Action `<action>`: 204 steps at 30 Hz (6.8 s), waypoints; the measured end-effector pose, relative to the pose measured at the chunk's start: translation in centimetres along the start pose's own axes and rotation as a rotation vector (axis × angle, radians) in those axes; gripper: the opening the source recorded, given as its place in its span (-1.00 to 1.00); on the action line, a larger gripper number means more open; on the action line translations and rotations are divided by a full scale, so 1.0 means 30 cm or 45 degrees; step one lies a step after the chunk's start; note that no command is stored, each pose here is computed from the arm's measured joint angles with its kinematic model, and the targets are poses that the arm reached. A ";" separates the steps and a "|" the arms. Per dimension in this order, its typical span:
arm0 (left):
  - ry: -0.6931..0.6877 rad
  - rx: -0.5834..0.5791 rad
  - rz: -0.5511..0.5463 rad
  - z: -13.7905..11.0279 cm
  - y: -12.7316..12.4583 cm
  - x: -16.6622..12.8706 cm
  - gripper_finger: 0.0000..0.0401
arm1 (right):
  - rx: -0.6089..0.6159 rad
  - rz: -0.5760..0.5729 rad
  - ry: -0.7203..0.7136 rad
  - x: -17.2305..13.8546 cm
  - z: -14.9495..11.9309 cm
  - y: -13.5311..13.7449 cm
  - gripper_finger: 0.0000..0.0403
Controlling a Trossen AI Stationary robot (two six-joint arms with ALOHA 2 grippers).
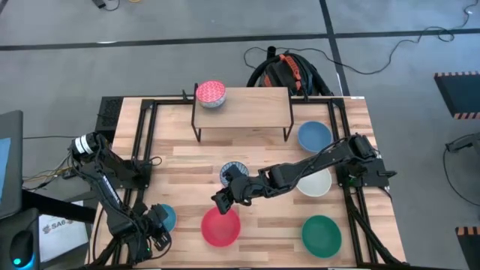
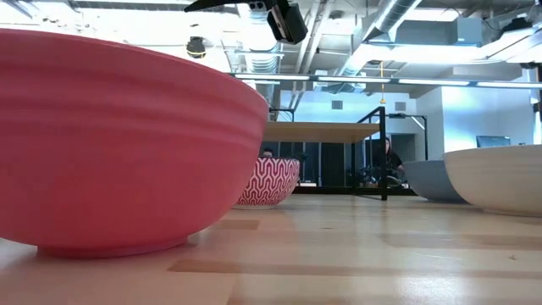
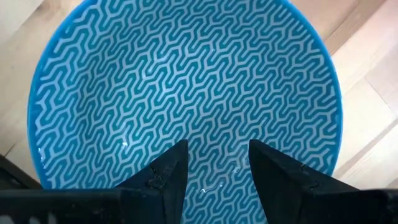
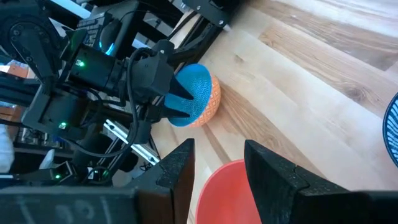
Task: Place and stack bowls onto a shelf
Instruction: Stack the light blue pattern bowl on top of the red pattern bowl on the shelf
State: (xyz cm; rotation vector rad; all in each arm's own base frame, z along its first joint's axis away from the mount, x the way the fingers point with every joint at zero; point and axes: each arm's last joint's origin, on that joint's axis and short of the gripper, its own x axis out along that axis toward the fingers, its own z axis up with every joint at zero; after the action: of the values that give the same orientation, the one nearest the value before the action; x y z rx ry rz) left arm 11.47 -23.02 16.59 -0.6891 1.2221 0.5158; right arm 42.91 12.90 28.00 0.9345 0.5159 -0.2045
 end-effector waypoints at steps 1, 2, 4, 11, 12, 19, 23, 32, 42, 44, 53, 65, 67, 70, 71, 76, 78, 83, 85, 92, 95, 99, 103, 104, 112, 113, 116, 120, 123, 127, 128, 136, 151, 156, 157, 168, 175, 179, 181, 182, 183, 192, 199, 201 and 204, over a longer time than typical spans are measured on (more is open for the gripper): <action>-0.001 0.002 0.003 0.000 0.001 0.000 -0.24 | -0.001 0.001 0.001 0.000 -0.002 0.001 -0.18; -0.001 0.007 0.004 0.000 0.001 0.000 -0.24 | -0.002 0.001 0.002 -0.001 -0.003 0.002 -0.18; 0.002 0.033 -0.007 -0.001 -0.002 0.000 -0.24 | -0.005 0.004 0.006 -0.002 -0.009 0.004 -0.18; 0.022 0.011 -0.009 -0.003 -0.003 0.000 -0.24 | -0.021 0.001 -0.003 -0.010 -0.039 0.019 -0.18; 0.019 0.006 -0.001 -0.001 -0.002 0.000 -0.24 | -0.023 0.001 -0.005 -0.011 -0.043 0.021 -0.18; -0.032 0.002 0.013 0.028 -0.006 0.007 -0.24 | -0.023 -0.006 0.009 -0.021 -0.081 0.035 -0.18; -0.048 -0.022 0.018 0.050 -0.011 0.012 -0.24 | -0.031 -0.042 0.037 -0.028 -0.109 0.034 -0.18; -0.058 -0.070 0.037 0.063 -0.010 0.015 -0.24 | -0.008 -0.079 0.064 -0.031 -0.121 0.025 -0.18; -0.064 -0.043 0.055 0.068 -0.007 0.015 -0.24 | 0.027 -0.083 0.112 -0.004 -0.030 -0.022 -0.18; -0.068 -0.043 0.065 0.073 -0.006 0.016 -0.24 | 0.024 -0.081 0.116 -0.001 -0.018 -0.028 -0.18; -0.077 -0.012 0.124 0.099 0.018 -0.011 -0.24 | -0.003 -0.091 0.147 0.009 0.029 -0.058 -0.18; -0.121 0.012 0.147 0.216 0.025 -0.039 -0.24 | -0.123 -0.171 0.333 0.011 0.079 -0.132 -0.18; -0.121 0.010 0.146 0.238 0.025 -0.041 -0.24 | -0.153 -0.168 0.340 0.009 0.093 -0.139 -0.18; -0.121 -0.011 0.141 0.267 0.030 -0.053 -0.24 | -0.204 -0.128 0.392 0.011 0.117 -0.153 -0.18; -0.124 -0.024 0.142 0.276 0.035 -0.059 -0.24 | -0.225 -0.110 0.411 0.012 0.129 -0.160 -0.18; -0.150 -0.185 0.129 0.317 0.071 -0.112 -0.24 | -0.308 -0.026 0.473 0.015 0.215 -0.213 -0.18; -0.159 -0.253 0.090 0.325 0.086 -0.142 -0.24 | -0.353 -0.001 0.475 0.006 0.250 -0.224 -0.18; -0.189 -0.387 -0.005 0.312 0.104 -0.187 -0.24 | -0.497 0.031 0.475 -0.029 0.280 -0.220 -0.18; -0.185 -0.394 0.004 0.303 0.103 -0.184 -0.24 | -0.538 0.012 0.515 -0.037 0.265 -0.225 -0.18; -0.128 -0.307 0.066 0.257 0.107 -0.175 -0.24 | -0.562 0.034 0.550 -0.045 0.195 -0.174 -0.18; -0.126 -0.248 0.104 0.240 0.120 -0.171 -0.24 | -0.519 0.027 0.508 -0.045 0.149 -0.133 -0.18; -0.110 -0.188 0.083 0.201 0.142 -0.135 -0.24 | -0.405 0.029 0.412 -0.048 0.094 -0.075 -0.18; -0.076 -0.147 -0.019 0.162 0.146 -0.093 -0.24 | -0.271 0.008 0.307 -0.054 0.048 -0.032 -0.18; -0.072 -0.138 -0.033 0.155 0.148 -0.087 -0.24 | -0.241 -0.001 0.287 -0.056 0.036 -0.023 -0.18; -0.122 -0.088 0.095 0.157 0.191 -0.082 -0.24 | -0.090 -0.081 0.169 -0.079 -0.055 0.021 -0.18; -0.120 -0.080 0.103 0.159 0.194 -0.084 -0.24 | -0.081 -0.093 0.141 -0.082 -0.066 0.026 -0.18; -0.104 -0.036 0.095 0.170 0.197 -0.093 -0.24 | -0.061 -0.116 0.082 -0.091 -0.090 0.038 -0.18; -0.112 0.040 0.159 0.190 0.216 -0.102 -0.24 | -0.053 -0.118 0.077 -0.091 -0.093 0.039 -0.18; -0.128 0.066 0.259 0.210 0.236 -0.103 -0.24 | -0.044 -0.127 0.065 -0.086 -0.076 0.031 -0.18; -0.131 0.114 0.235 0.229 0.229 -0.088 -0.24 | -0.040 -0.131 0.046 -0.078 -0.056 0.022 -0.18; -0.124 0.131 0.220 0.232 0.227 -0.078 -0.24 | -0.039 -0.130 0.046 -0.078 -0.055 0.022 -0.18; -0.028 0.170 0.235 0.233 0.248 -0.033 -0.24 | -0.035 -0.116 -0.011 -0.082 -0.062 0.036 -0.18; 0.002 0.363 0.278 0.261 0.253 -0.028 -0.39 | -0.049 -0.087 -0.162 -0.099 -0.099 0.076 -0.18; 0.000 0.387 0.229 0.290 0.236 -0.018 -0.69 | -0.050 -0.079 -0.162 -0.114 -0.140 0.093 -0.18; 0.002 0.391 0.223 0.295 0.235 -0.017 -0.76 | -0.051 -0.076 -0.157 -0.116 -0.147 0.096 -0.18; -0.091 0.251 0.190 0.367 0.189 -0.063 -0.99 | -0.084 -0.074 -0.066 -0.082 -0.058 0.052 -0.18; -0.262 0.133 0.252 0.433 0.146 -0.210 -1.00 | -0.309 -0.043 -0.052 -0.047 0.084 -0.007 -0.17; -0.403 0.054 0.192 0.478 0.110 -0.289 -1.00 | -0.500 -0.041 -0.052 -0.036 0.148 -0.038 -0.09; -0.468 0.006 0.166 0.500 0.098 -0.327 -1.00 | -0.570 -0.053 -0.066 -0.033 0.170 -0.051 -0.01; -0.498 -0.011 0.165 0.507 0.096 -0.343 -1.00 | -0.597 -0.052 -0.077 -0.032 0.180 -0.054 0.04; -0.535 -0.027 0.170 0.515 0.096 -0.357 -1.00 | -0.618 -0.044 -0.093 -0.031 0.190 -0.054 0.09; -0.672 -0.046 0.212 0.522 0.104 -0.407 -1.00 | -0.679 0.028 -0.222 -0.095 0.288 0.033 0.31; -0.664 0.024 0.270 0.504 0.122 -0.415 -1.00 | -0.587 0.046 -0.256 -0.119 0.289 0.074 0.31; -0.673 0.059 0.277 0.507 0.124 -0.418 -1.00 | -0.571 0.001 -0.249 -0.120 0.272 0.072 0.31; -0.680 0.081 0.282 0.524 0.119 -0.413 -1.00 | -0.556 -0.074 -0.266 -0.121 0.258 0.067 0.31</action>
State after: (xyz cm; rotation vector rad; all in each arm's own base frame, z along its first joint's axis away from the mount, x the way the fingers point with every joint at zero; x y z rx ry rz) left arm 16.12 -9.17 30.73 -0.3279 0.8068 0.7841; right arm 43.16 7.63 35.03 0.4663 0.3730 -0.2280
